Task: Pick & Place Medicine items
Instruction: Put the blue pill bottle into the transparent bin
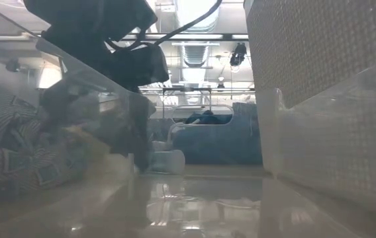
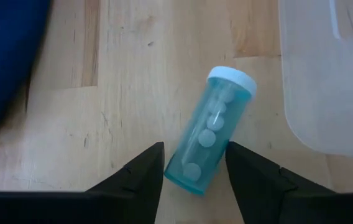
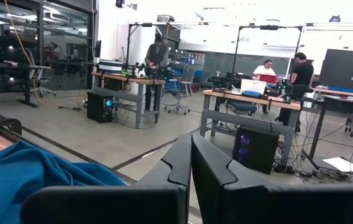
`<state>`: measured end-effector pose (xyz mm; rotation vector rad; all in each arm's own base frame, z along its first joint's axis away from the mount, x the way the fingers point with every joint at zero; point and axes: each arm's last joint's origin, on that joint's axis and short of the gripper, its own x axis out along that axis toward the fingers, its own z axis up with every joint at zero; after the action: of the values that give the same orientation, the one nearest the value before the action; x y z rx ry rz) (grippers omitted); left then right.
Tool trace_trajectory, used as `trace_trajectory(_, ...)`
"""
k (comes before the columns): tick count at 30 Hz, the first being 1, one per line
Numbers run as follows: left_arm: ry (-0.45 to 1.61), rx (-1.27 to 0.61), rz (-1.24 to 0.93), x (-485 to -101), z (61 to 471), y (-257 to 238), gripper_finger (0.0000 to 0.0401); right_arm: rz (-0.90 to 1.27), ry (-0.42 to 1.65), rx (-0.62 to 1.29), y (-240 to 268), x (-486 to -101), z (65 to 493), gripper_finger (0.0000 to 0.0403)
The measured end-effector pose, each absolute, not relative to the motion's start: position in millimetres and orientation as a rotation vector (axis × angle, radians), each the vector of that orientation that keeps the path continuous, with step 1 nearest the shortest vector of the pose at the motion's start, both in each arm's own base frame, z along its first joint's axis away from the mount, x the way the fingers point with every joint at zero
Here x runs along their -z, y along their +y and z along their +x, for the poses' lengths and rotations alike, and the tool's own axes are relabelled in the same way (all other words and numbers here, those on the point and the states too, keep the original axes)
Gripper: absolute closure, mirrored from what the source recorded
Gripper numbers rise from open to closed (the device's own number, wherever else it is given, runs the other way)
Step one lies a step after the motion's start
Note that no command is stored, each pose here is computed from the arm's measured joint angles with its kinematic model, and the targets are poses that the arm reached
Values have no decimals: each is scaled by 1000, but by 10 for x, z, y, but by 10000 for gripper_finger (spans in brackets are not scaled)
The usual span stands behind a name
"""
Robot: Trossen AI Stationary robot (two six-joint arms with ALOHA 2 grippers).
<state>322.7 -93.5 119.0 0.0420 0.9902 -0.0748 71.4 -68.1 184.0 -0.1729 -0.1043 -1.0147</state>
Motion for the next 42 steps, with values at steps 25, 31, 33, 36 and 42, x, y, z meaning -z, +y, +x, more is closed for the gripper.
trace_trajectory(25,961,57,50,-1260,3229,-927,281,-173,-105,1015,-681,-1840,714,394)
trace_trajectory(31,964,28,54,-1292,3212,-915,282,-173,-104,1015,-681,-1840,714,394)
trace_trajectory(33,964,19,58,-1296,3209,-909,282,-173,-104,1015,-681,-1840,714,394)
trace_trajectory(36,949,1,60,-1349,3201,-901,282,-173,-104,1015,-682,-1840,714,394)
trace_trajectory(42,898,-44,69,-1528,3166,-875,282,-173,-103,1015,-682,-1839,715,394)
